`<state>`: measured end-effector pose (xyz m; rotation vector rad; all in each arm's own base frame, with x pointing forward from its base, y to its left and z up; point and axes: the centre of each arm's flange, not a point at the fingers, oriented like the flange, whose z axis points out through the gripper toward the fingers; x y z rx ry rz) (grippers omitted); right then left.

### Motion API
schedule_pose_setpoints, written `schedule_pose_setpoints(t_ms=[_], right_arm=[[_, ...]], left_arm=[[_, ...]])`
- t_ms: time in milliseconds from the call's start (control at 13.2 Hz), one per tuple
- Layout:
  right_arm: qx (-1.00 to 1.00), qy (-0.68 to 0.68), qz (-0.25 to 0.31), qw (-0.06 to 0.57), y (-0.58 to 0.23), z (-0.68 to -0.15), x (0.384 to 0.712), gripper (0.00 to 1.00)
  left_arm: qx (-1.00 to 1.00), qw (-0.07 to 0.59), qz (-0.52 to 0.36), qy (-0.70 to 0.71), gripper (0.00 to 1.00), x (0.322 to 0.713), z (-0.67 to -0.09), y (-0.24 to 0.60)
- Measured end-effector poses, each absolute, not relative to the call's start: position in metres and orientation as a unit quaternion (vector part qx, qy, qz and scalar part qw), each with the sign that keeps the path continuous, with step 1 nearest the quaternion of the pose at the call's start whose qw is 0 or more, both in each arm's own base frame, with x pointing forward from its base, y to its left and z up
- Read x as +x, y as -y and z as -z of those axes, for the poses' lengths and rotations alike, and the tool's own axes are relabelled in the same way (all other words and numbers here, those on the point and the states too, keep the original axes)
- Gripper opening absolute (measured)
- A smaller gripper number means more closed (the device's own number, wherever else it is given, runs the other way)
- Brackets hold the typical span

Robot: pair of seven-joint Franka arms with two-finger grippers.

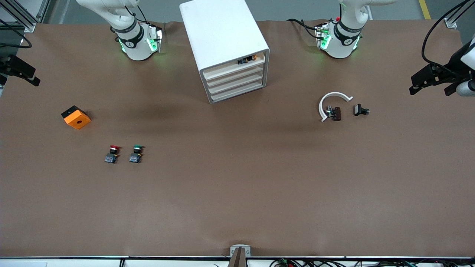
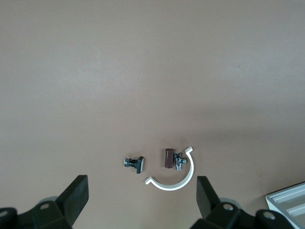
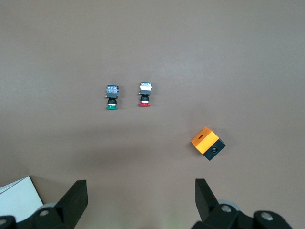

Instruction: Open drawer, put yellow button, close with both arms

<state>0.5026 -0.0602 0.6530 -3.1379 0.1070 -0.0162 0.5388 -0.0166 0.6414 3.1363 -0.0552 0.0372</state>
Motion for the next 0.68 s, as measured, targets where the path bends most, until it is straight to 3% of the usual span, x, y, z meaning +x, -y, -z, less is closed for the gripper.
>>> schedule_pose_setpoints(t_ms=[683], right_arm=[[-0.999, -0.035, 0.004, 0.012, 0.059, -0.6527, 0.5023, 1.0]], left_arm=[[1.0, 0.003, -0.015, -0.003, 1.0, 0.5428, -0.6434, 0.0167]])
